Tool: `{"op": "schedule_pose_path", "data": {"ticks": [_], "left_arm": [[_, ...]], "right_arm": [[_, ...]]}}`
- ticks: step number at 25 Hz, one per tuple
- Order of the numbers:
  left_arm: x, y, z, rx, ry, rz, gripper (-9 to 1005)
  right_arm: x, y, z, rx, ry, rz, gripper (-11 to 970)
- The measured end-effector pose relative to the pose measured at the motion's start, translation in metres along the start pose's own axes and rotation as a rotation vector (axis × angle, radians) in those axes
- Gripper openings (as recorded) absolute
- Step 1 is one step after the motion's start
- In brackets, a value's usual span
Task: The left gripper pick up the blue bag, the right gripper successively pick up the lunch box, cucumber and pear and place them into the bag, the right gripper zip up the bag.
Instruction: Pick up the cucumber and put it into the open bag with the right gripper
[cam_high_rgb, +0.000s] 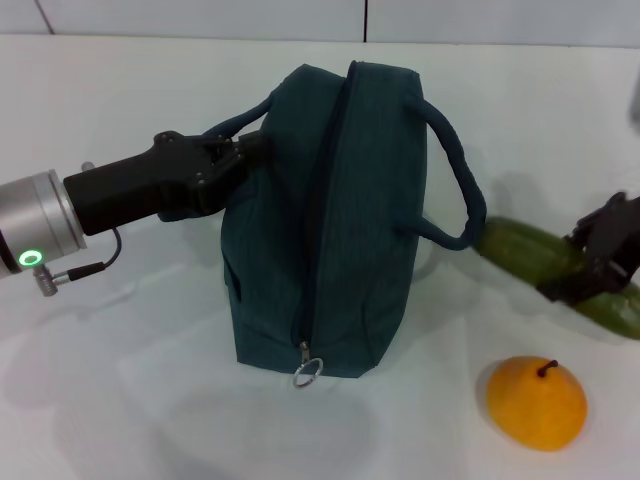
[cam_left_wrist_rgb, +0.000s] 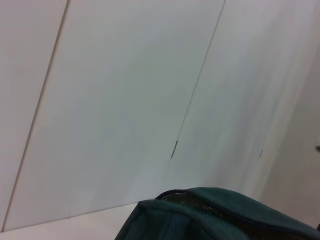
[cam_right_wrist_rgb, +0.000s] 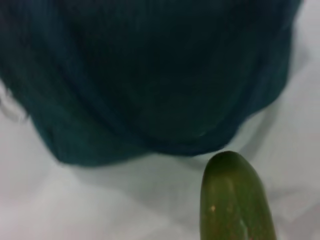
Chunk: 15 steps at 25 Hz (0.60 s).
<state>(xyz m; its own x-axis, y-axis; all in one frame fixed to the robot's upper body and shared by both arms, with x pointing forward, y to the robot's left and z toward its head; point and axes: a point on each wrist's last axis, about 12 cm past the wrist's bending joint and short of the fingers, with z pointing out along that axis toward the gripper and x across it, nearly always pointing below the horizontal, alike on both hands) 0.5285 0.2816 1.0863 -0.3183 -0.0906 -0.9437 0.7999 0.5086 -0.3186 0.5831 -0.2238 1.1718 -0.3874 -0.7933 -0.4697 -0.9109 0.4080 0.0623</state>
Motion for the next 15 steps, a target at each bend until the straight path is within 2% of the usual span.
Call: {"op": "schedule_pose_path", "data": {"ticks": [5,8,10,15], "left_arm": [[-0.001,0.001,-0.002,-0.003,0.002,0.002,34],[-0.002,0.001,-0.003,-0.005,0.001,0.007,34],[-0.003,0.0,-0.004,0.005,-0.004,0.009,34],[-0.008,-0.004,-0.009,0.061,-0.035,0.019,34]], "right_arm": [[0.017,-0.015,-0.023,0.034,-0.156,0.116,590],[0.021,-0.02,-0.035,0.038,-0.285,0.143,597],[0.022,-0.021,-0.042,0.036,-0.381,0.133,602],[0.013,-0.015,-0.051,0.009,-0.677,0.017,613]]}}
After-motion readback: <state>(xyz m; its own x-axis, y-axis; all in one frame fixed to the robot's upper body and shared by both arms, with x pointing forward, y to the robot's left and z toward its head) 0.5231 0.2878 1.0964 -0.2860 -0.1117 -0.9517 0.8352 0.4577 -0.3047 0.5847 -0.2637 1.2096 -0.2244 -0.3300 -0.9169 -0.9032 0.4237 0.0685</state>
